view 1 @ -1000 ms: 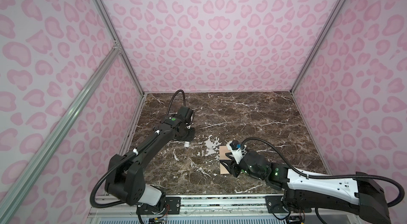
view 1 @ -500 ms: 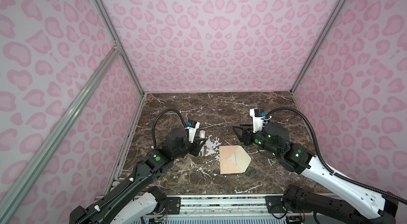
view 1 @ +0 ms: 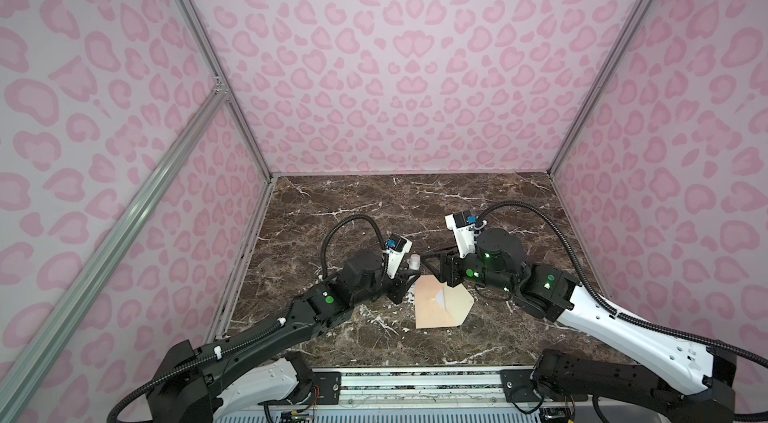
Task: Place the letter into the envelope and seal it
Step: 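Bring the right gripper to the glue stick's cap held by the left gripper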
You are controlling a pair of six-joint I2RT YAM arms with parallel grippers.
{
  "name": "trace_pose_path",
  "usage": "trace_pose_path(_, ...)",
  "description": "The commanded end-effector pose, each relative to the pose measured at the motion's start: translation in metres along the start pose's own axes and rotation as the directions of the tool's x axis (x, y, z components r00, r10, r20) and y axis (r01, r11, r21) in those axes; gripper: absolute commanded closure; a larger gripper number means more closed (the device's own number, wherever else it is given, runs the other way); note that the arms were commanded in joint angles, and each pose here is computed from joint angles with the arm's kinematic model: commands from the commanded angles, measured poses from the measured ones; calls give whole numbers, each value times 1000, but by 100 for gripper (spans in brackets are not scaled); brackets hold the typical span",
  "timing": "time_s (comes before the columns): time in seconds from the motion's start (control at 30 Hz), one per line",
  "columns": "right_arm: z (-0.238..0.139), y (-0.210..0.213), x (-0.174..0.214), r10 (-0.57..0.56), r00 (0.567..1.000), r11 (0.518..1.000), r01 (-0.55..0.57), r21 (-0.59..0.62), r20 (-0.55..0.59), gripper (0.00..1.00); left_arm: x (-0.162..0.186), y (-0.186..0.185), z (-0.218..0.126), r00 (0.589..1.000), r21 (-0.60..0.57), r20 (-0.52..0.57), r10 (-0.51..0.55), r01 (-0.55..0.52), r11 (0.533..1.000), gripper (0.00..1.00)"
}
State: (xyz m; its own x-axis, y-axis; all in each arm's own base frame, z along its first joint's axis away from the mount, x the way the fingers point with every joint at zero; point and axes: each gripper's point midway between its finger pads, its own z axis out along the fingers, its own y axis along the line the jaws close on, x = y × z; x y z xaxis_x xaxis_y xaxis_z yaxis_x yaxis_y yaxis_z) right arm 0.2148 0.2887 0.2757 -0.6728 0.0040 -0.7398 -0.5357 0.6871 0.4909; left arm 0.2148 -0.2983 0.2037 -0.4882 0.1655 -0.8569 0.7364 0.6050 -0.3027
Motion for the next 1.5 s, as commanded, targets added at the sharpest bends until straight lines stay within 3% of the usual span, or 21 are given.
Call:
trace_pose_path(0.0,2,-6,9,-8,999,999,9,35,-40,47,-21,-9,1,997,24,73,28,-30,999,70)
trace_pose_path(0.43,18,-13,14,15,997,997,-10,75,-76,47,-20,-21,9,997,63,57,48,-51,997,70)
trace_pose_path(0.73,23,-20,10,52,997,994,-47,95,-55,57,-19,-24,11,997,71,59,57,-61,996,71)
trace_pose_path(0.97,24,-22,7,72,997,994,-69,86,-37,73,-15,-23,12,997,66,53,62,-65,996,72)
trace_pose_path(1.47,22,-21,-1,80,996,993,-78,87,-26,87,-2,-16,20,997,34,-13,71,-71,997,76)
